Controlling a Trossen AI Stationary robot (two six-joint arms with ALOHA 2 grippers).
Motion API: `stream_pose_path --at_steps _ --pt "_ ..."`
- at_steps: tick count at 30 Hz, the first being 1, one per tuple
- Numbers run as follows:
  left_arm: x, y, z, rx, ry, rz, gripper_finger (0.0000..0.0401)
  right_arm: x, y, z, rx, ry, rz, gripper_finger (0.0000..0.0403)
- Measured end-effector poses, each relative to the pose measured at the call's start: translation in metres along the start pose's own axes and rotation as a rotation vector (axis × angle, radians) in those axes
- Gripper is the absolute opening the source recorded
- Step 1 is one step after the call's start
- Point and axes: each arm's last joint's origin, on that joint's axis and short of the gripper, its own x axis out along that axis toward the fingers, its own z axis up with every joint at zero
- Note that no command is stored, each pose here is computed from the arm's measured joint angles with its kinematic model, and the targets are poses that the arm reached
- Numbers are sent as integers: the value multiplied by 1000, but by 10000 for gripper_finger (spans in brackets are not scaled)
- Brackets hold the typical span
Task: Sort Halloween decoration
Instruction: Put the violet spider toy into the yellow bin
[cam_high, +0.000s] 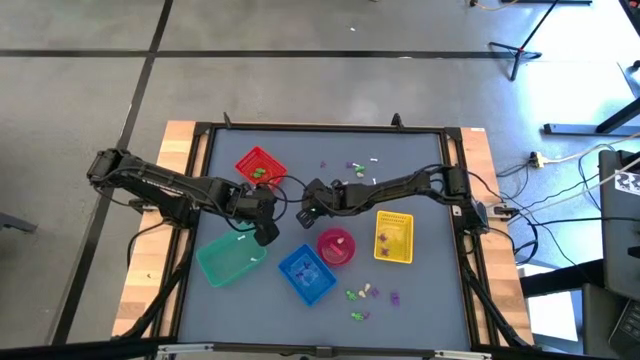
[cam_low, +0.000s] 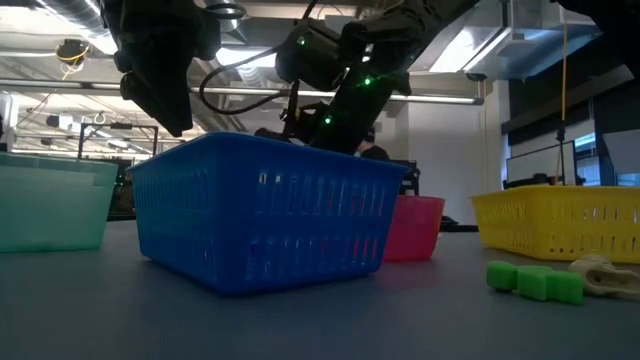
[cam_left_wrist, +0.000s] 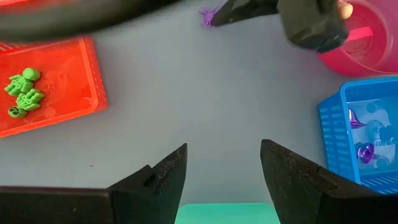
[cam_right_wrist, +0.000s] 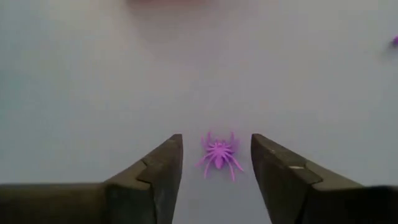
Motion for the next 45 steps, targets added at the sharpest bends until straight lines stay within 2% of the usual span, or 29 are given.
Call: stream_pose_path --at_steps 7,13,16,24,29,32,39,45 --pt "0 0 0 0 -1 -1 188 21 -1 -13 -7 13 -8 193" --pt "0 0 0 -1 -1 0 188 27 -1 -16 -13 18 -23 191" --pt "0 0 0 -1 -1 -1 188 27 -1 -17 -14 22 -26 172" --pt "0 0 0 -1 -1 -1 188 28 -2 -18 -13 32 -26 76" --pt "0 0 0 -1 -1 -1 188 28 -2 -18 -13 38 -20 34" --pt "0 0 0 -1 -1 -1 188 28 -2 -18 -13 39 -20 23" --pt "0 0 0 -1 -1 -1 188 28 -3 -18 -15 40 -20 27" --pt "0 0 0 -1 -1 -1 188 22 0 -13 -63 46 -14 20"
